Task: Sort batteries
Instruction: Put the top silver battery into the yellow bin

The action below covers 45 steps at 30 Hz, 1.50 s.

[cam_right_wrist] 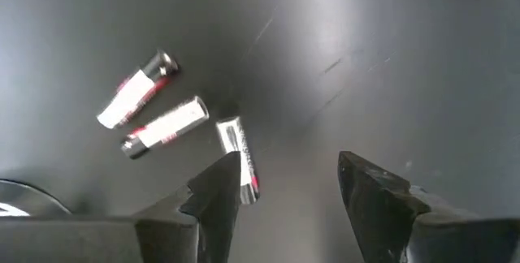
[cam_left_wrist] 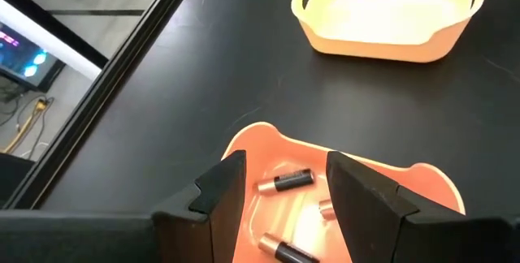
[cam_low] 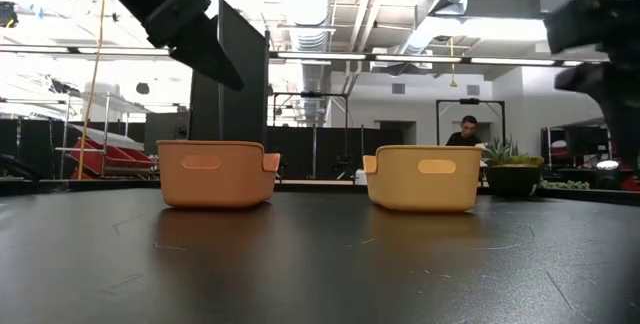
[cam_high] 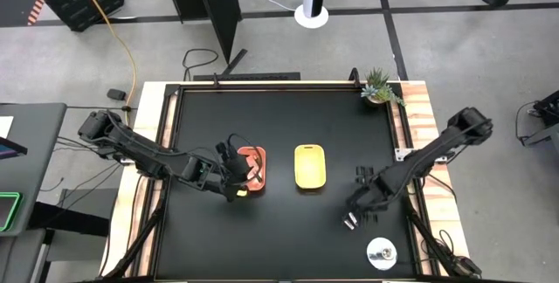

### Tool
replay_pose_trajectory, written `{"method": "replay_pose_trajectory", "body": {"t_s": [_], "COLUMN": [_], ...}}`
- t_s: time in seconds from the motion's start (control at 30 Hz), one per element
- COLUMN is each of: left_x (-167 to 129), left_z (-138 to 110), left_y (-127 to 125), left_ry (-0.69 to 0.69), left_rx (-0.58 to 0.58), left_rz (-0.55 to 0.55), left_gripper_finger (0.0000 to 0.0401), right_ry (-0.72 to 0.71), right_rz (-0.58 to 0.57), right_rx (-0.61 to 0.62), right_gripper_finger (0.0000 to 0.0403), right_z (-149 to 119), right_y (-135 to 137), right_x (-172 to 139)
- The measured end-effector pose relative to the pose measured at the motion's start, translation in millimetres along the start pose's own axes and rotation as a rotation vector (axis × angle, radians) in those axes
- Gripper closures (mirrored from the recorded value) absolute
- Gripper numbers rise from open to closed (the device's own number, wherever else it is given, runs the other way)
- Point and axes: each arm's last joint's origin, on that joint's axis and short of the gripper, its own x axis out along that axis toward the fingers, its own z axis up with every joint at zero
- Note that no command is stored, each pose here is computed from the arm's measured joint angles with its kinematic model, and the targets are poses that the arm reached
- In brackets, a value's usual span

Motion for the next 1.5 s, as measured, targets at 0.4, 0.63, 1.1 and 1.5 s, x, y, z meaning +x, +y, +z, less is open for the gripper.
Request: {"method": "replay_pose_trajectory", "body": {"t_s": [0.4,0.63,1.1,1.5], "left_x": [5,5,5,5], "left_z": [2,2,2,2], "left_y": [5,5,5,5], "left_ry": [0.008,0.008,0.008,0.008], "left_rx": [0.011,0.011,0.009,0.008], "left_rz": [0.019,0.019,0.018,0.018], "left_gripper_finger": [0.0235,0.0235,0.0235,0.0235], "right_ry": [0.115,0.131,0.15,0.155], "right_rz": [-0.026,-0.027,-0.041,-0.067], "right_rx": [0.005,-0.007,-0.013,-0.044], "right_gripper_finger": [0.018,0.0196,0.0356,0.0363], "right_z": [0,4,4,10], "right_y": [19,27,28,30], "right_x": [33,50,58,50]}}
